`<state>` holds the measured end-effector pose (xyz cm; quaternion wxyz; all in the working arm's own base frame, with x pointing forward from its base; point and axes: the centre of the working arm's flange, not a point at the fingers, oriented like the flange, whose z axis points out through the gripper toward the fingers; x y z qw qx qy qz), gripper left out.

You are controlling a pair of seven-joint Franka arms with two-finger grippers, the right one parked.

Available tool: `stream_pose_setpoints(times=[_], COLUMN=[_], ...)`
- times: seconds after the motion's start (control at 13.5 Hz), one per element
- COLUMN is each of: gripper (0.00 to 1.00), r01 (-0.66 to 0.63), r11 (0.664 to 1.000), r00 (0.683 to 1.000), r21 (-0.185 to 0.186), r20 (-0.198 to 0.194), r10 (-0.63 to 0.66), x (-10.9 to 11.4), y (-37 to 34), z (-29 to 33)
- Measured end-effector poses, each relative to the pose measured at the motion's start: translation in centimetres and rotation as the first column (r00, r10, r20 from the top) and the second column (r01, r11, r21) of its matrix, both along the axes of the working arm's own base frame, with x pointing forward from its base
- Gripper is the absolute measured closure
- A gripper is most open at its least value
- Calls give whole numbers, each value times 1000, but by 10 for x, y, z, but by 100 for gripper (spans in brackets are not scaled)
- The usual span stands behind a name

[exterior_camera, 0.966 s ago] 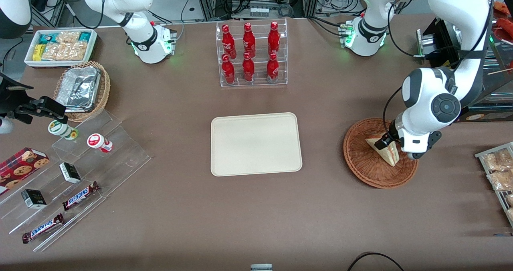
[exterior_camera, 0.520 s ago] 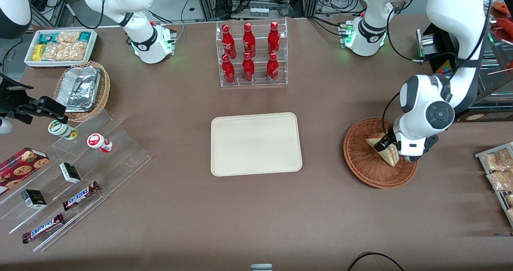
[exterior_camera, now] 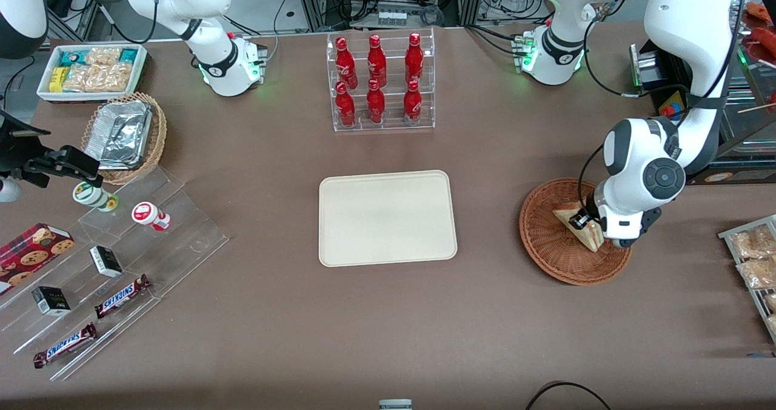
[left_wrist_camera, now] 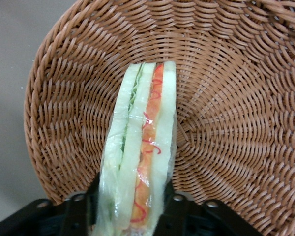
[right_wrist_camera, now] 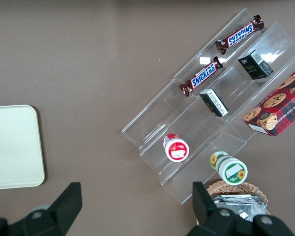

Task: Place sandwich from basket to tray
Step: 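Close the left gripper on the sandwich and lift it, then carry the held sandwich with the left gripper over the cream tray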

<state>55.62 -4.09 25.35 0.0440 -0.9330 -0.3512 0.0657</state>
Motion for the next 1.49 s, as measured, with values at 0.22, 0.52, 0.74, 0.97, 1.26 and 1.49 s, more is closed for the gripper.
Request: stream_pose_setpoints(times=[0.22,0.52,0.74,0.97,1.26,1.49], gripper=[70,83,85,85,85,85], r01=[-1,45,161,282,400,466], r11=[1000,999,987,959,909,866], r00=[1000,998,985,956,908,872], r21=[6,10,-4,-30,-113,-181], r20=[-22,-38,-54,-77,-84,-73], r10=[1,-44,-161,-284,-410,-484], x=[-3,-1,-2,-8,-20,-15], y=[1,-14,-55,-123,-194,-251], z=[17,66,90,108,109,96])
